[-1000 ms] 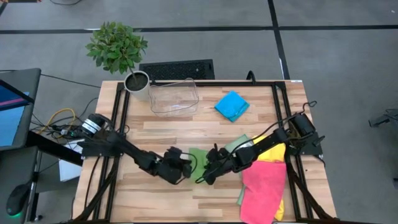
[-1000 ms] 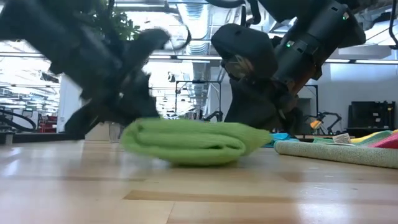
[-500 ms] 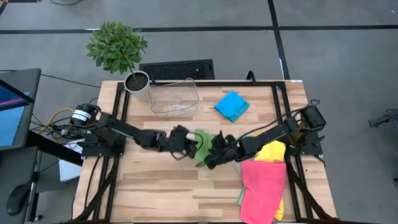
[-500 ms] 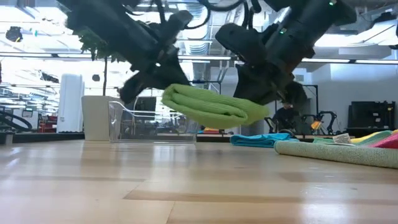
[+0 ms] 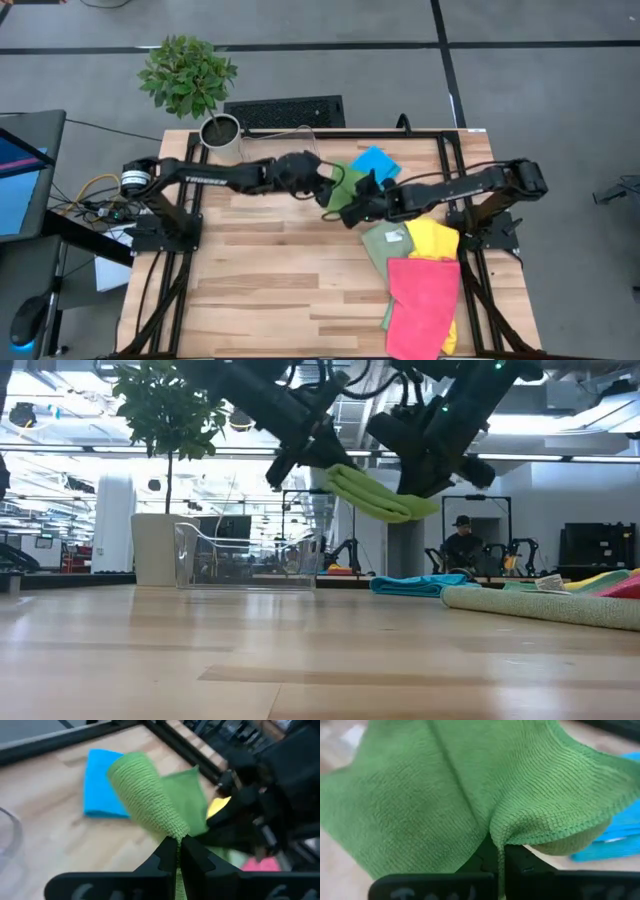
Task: Fold microfiber towels
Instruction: Stack the green microfiber cloth on the blue microfiber cloth
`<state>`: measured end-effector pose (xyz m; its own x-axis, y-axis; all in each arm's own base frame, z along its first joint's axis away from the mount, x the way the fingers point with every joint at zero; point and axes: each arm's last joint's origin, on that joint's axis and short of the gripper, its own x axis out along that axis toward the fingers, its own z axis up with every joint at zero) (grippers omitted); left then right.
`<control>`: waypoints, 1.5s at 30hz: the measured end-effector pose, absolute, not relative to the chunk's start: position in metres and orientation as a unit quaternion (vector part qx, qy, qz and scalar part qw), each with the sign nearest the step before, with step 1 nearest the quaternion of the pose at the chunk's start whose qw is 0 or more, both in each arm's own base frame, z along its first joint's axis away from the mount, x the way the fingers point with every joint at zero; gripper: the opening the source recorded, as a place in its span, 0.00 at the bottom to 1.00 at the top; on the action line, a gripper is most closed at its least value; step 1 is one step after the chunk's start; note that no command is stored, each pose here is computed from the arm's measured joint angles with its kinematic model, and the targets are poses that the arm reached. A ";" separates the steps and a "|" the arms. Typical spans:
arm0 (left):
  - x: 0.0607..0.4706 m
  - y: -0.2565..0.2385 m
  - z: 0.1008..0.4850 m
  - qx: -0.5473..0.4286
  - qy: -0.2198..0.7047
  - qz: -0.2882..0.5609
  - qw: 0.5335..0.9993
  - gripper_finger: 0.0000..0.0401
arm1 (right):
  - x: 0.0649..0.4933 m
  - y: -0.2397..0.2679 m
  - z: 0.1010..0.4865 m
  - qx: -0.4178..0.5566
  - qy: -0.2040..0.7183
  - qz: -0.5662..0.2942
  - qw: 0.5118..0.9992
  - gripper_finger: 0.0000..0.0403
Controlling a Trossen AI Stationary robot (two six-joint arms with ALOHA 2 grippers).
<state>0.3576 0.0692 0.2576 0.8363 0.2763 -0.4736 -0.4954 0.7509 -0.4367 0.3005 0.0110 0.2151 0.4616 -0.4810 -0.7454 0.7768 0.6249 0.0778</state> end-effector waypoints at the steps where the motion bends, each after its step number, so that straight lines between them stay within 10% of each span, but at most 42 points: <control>1: 0.360 0.076 0.260 -0.277 0.194 0.213 0.917 0.00 | 0.299 0.007 0.217 0.209 0.351 -0.388 0.826 0.06; 21: 0.455 0.203 0.232 -0.216 0.255 0.156 0.929 0.00 | 0.274 -0.072 0.202 0.190 0.407 -0.501 0.740 0.07; 45: 0.459 0.238 0.210 -0.211 0.288 0.159 0.921 0.00 | 0.276 -0.100 0.173 0.196 0.456 -0.513 0.700 0.07</control>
<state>0.4594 0.2382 0.2102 0.7837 0.1711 -0.5971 -0.4140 0.8605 -0.2968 0.2764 -0.1005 0.1730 0.0576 -0.5399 -0.8397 0.8968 0.3976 -0.1941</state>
